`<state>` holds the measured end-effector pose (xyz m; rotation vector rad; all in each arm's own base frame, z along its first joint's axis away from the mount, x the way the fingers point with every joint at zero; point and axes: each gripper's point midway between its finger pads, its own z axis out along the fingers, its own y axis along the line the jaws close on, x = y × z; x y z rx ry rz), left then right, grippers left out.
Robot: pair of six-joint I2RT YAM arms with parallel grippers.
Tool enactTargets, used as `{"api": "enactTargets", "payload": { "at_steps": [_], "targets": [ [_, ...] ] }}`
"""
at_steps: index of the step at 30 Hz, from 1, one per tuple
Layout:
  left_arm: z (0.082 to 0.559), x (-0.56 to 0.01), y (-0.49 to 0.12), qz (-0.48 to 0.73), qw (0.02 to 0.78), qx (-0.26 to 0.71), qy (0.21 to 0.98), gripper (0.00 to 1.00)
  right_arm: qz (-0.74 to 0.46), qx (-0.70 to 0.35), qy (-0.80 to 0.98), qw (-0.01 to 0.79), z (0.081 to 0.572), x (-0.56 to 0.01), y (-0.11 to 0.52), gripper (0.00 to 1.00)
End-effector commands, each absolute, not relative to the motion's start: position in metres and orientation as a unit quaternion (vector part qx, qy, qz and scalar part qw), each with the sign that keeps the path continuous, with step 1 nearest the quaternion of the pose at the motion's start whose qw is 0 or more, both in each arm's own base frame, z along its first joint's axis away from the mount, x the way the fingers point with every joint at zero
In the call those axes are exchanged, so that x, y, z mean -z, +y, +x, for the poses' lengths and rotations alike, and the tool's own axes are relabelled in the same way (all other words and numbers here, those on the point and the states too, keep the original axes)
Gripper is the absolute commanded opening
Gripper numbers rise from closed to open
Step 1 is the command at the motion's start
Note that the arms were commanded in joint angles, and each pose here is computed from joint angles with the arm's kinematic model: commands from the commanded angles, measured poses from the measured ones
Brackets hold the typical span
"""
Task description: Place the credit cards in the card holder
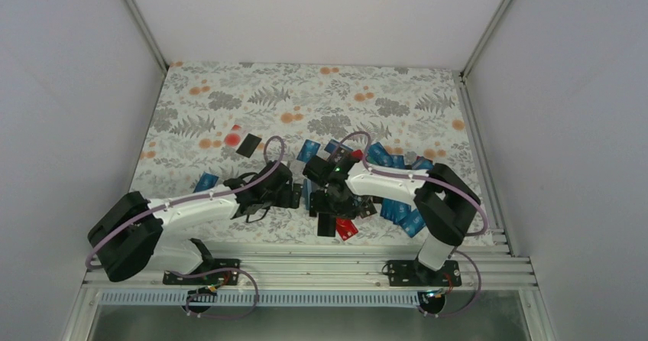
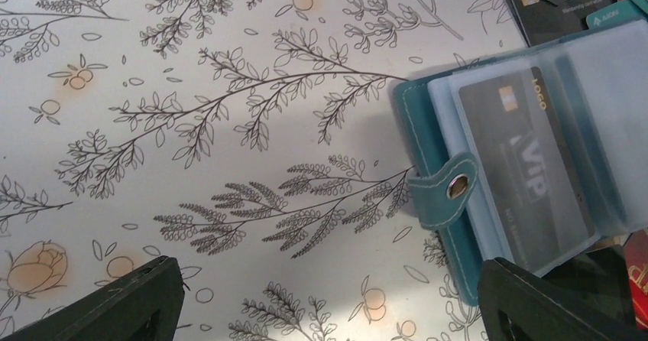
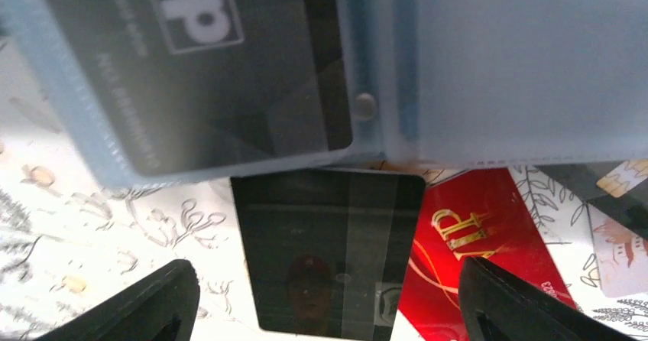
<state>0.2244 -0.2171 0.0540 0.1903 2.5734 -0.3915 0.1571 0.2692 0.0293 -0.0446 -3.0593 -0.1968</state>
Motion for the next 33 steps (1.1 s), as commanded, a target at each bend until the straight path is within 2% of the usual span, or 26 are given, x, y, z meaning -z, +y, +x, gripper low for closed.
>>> {"api": "enactTargets", "payload": {
  "at_steps": [1,12,33],
  "targets": [
    [0.221,-0.052,-0.211,0.081,0.270,0.144,0.949,0.96,-0.038,0.028,-0.998,0.032,0.163,-0.025,0.268,0.86],
    [0.217,-0.050,-0.203,0.082,0.271,0.143,0.948,0.96,-0.040,-0.016,-0.998,0.041,0.165,-0.008,0.261,0.85],
    [0.212,-0.043,-0.197,0.072,0.262,0.139,0.952,0.95,-0.025,-0.025,-0.998,0.056,0.162,0.022,0.262,0.63]
  ]
}}
